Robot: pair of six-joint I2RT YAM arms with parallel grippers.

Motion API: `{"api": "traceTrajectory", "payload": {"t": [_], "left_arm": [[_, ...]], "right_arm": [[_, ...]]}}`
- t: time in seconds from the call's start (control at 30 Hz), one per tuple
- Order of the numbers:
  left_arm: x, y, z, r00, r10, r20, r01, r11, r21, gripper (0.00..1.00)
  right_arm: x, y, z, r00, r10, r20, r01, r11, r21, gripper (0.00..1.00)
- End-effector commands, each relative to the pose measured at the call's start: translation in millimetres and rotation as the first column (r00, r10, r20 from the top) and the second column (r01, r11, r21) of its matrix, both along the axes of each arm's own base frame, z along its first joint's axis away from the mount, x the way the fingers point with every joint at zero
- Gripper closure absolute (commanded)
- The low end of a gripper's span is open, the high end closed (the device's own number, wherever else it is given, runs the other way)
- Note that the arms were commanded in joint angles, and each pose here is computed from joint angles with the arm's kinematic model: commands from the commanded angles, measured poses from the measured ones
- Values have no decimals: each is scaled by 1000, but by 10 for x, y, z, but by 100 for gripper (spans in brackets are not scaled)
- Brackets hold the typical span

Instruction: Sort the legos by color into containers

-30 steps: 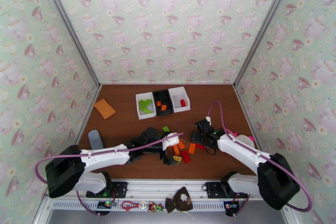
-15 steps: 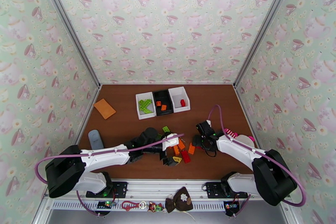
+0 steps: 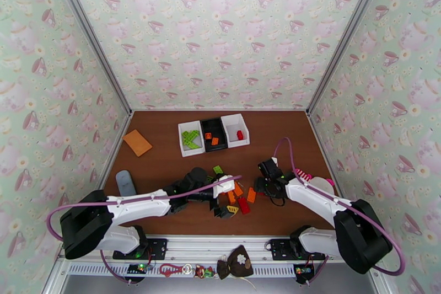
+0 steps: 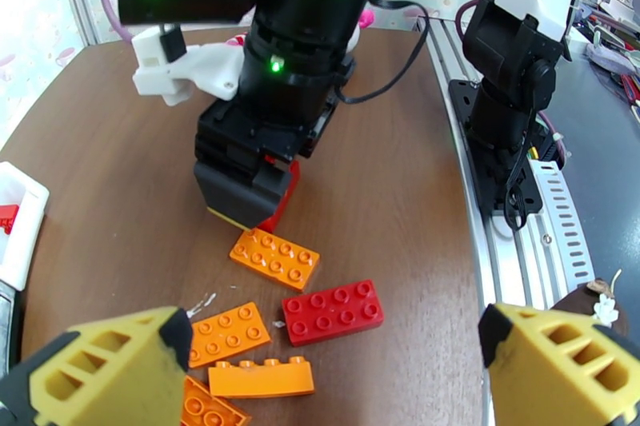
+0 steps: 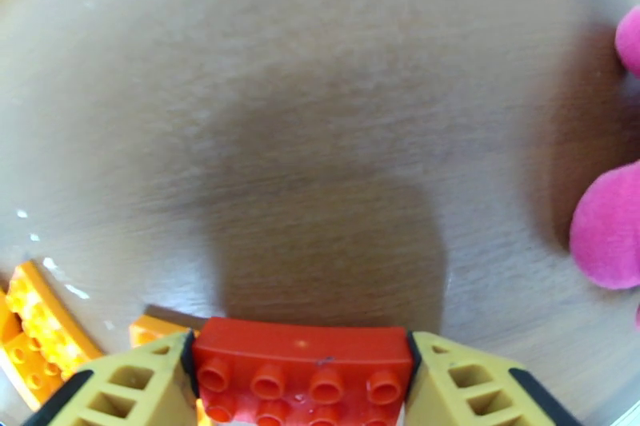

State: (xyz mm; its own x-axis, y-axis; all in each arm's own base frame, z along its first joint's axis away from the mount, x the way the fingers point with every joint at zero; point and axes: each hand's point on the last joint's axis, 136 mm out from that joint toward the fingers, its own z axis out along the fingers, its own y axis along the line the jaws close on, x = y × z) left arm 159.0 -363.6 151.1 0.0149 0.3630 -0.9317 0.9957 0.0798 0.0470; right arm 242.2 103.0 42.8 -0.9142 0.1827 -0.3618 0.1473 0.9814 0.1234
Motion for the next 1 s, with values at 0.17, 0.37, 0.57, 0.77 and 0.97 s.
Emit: {"api": "traceTrajectory", "payload": {"t": [0.17,0.37,0.57,0.77,0.97], "left_arm": [[177,231,93,992,127,-7,-127,992,-25,0],[293,357,102,979,203,1,-203,979,-20,0],[326,426,96,970,245,-3,-245,969,-21,0],[332,545,75,959,284,11,-284,959,-4,0],[326,680,53,952,306,26,-307,952,23,0]], "right_arm": [[694,397,768,973,83,217,-101,992,75,39],[1334,753,1065,938,132,320,-166,983,81,38],[1924,1029,1185,911,176,374,-207,977,44,37],[2376,1257,1097,900,199,388,-228,973,30,37],[2758,1315,1031,887,193,419,-212,977,0,36]]}}
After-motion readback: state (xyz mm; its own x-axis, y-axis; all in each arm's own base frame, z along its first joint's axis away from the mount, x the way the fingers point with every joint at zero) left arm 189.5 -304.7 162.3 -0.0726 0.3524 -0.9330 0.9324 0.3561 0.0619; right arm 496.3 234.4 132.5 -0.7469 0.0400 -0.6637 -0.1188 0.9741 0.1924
